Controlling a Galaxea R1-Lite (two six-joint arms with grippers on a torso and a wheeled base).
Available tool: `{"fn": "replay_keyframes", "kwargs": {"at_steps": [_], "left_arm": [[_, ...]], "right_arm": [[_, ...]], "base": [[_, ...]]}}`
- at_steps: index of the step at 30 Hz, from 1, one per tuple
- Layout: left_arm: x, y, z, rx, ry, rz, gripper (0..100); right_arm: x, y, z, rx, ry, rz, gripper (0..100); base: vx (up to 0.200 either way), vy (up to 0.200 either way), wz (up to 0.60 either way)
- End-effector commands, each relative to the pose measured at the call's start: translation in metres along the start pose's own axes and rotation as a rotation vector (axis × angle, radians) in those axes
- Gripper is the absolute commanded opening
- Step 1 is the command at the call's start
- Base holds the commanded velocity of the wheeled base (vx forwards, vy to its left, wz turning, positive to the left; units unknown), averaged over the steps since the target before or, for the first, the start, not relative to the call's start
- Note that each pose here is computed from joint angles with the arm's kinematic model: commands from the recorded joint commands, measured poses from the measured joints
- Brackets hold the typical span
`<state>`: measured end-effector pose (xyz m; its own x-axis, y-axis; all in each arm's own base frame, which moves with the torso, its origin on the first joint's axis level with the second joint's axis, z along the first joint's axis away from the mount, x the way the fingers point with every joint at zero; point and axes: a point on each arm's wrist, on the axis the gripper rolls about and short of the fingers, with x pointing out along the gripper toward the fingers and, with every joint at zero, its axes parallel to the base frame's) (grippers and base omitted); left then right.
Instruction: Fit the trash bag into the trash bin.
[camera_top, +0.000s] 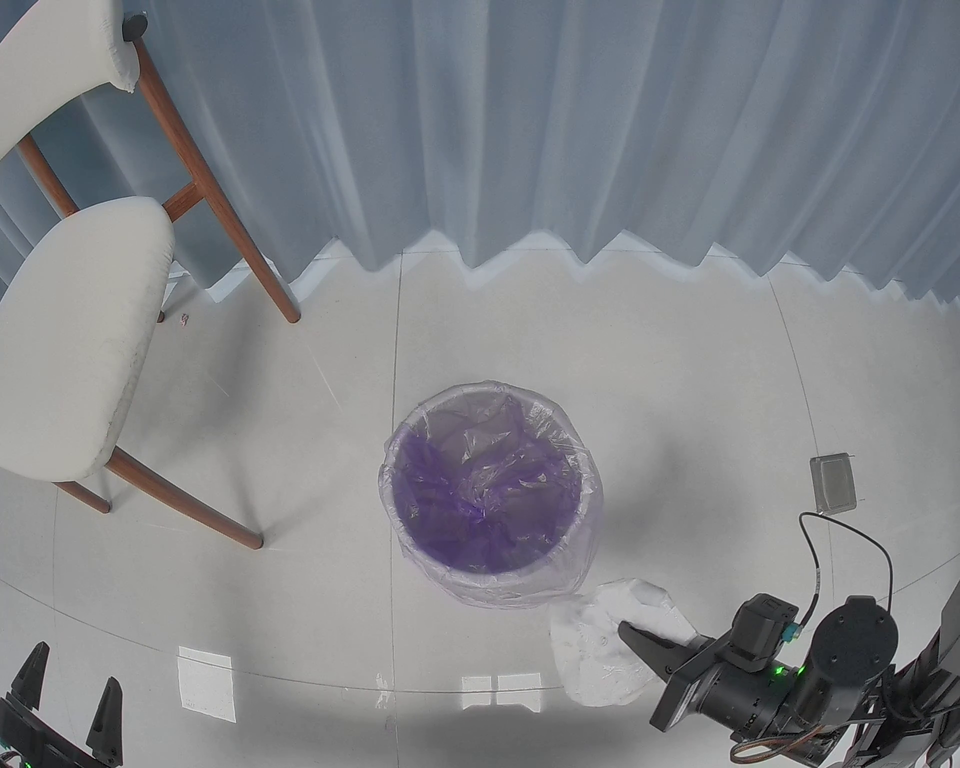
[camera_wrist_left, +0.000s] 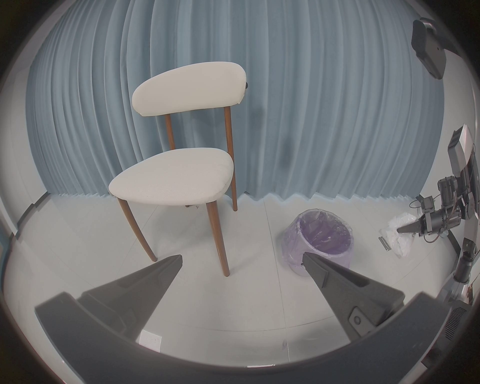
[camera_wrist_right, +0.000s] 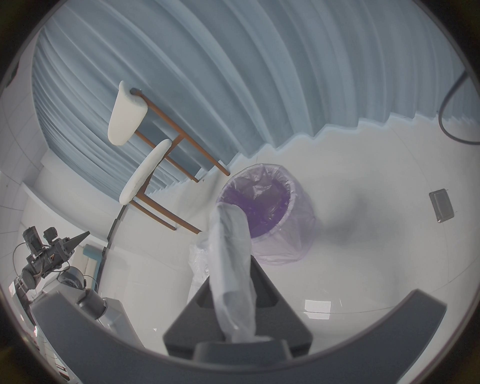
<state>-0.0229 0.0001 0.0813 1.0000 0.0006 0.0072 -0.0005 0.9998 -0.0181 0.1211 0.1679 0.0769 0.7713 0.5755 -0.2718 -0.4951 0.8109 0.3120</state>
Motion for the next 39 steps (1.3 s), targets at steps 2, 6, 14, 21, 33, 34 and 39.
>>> {"fn": "replay_keyframes", "kwargs": {"at_steps": [2,6,14,21,33,34,39], "left_arm": [[0.001,0.000,-0.005,0.000,0.007,0.001,100],[0.001,0.000,-0.005,0.000,0.007,0.001,100],[0.001,0.000,-0.005,0.000,0.007,0.001,100],[0.001,0.000,-0.005,0.000,0.007,0.001,100],[0.001,0.000,-0.005,0.000,0.007,0.001,100],[0.001,0.000,-0.005,0.000,0.007,0.001,100],[0.001,0.000,-0.005,0.000,0.007,0.001,100]], "right_arm": [[0.010,0.008,-0.012,-0.023,0.041,0.021,0],[0.022,0.012,-0.011,-0.010,0.014,0.027,0],[0.046,0.019,-0.013,0.000,-0.017,0.034,0],[0.076,0.012,-0.006,0.027,-0.073,-0.004,0],[0.109,-0.020,0.024,-0.013,-0.155,-0.006,0],[0.113,-0.021,0.026,-0.018,-0.156,-0.004,0],[0.125,-0.019,0.032,-0.034,-0.151,0.013,0]], "base": [[0.000,0.000,0.00],[0.000,0.000,0.00],[0.000,0.000,0.00],[0.000,0.000,0.00],[0.000,0.000,0.00],[0.000,0.000,0.00],[0.000,0.000,0.00]]}}
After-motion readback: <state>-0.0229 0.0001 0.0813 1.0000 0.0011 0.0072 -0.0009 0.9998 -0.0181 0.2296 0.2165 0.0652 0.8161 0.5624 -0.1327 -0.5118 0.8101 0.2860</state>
